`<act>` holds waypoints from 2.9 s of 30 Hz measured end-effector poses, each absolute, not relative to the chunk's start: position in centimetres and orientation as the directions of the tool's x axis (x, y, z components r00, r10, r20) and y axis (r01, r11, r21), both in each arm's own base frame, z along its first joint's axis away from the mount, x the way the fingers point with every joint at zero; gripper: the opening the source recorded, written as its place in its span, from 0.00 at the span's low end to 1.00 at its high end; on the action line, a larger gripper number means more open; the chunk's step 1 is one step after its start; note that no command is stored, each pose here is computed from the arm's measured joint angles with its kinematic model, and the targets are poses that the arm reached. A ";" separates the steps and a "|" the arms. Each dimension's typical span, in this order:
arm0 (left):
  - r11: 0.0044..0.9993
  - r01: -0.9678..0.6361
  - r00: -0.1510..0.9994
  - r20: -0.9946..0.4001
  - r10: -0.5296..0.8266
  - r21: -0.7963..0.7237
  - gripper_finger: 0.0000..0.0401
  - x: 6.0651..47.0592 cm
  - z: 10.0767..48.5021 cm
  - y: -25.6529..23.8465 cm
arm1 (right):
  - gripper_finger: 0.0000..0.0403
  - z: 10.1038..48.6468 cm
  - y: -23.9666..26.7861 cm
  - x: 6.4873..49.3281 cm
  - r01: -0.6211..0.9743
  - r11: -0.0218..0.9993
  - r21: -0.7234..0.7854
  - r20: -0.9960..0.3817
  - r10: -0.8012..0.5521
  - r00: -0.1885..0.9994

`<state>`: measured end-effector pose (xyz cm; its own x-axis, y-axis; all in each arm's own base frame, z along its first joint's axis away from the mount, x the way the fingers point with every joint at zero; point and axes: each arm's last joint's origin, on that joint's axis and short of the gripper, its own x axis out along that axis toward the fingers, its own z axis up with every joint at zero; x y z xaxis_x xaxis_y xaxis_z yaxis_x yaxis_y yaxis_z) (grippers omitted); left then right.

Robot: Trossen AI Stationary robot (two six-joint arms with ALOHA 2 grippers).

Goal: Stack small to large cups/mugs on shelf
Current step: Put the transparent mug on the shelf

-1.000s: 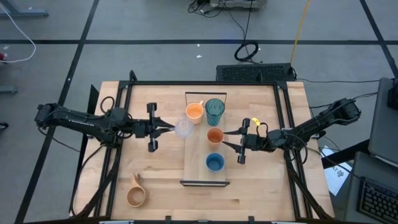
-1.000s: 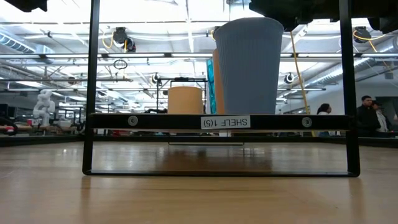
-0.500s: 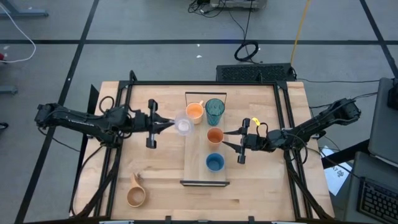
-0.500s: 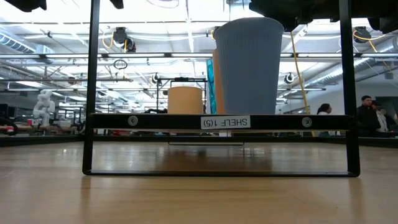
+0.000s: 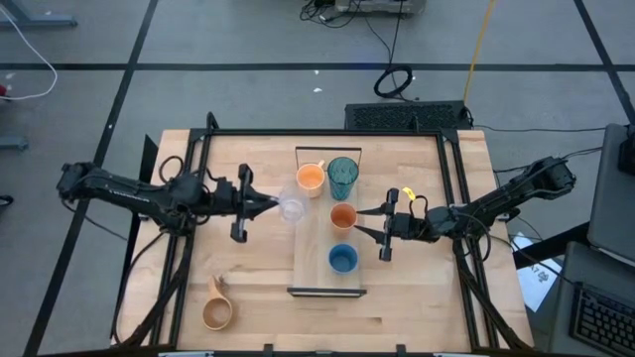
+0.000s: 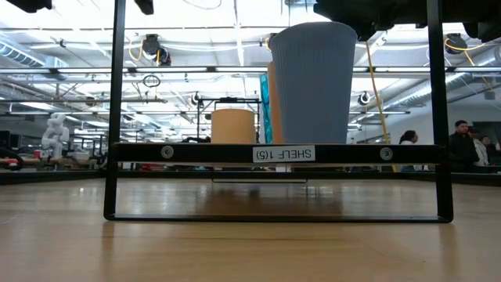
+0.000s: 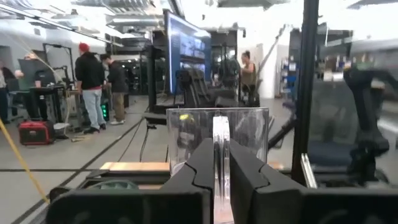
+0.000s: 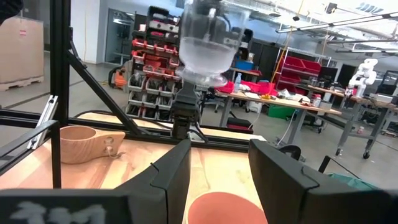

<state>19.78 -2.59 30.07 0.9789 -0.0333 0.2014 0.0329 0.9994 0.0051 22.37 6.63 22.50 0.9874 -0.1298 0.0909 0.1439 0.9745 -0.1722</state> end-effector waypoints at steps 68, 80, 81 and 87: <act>0.997 -0.068 0.997 0.026 0.067 0.048 0.05 23.7 13.6 -2.2 | 0.38 22.2 6.9 22.3 0.127 0.974 -0.190 0.065 -0.117 0.991; 0.997 -0.062 0.998 -0.022 0.063 0.052 0.08 23.9 12.5 -2.2 | 0.38 22.2 6.9 22.3 0.127 0.973 -0.192 0.061 -0.118 0.991; 0.997 -0.062 0.998 -0.022 0.063 0.052 0.08 23.9 12.5 -2.2 | 0.38 22.2 6.9 22.3 0.127 0.973 -0.193 0.059 -0.118 0.991; 0.996 -0.063 0.997 -0.040 0.066 0.069 0.05 23.9 12.4 -2.2 | 0.38 22.2 6.9 22.3 0.126 0.973 -0.192 0.059 -0.117 0.991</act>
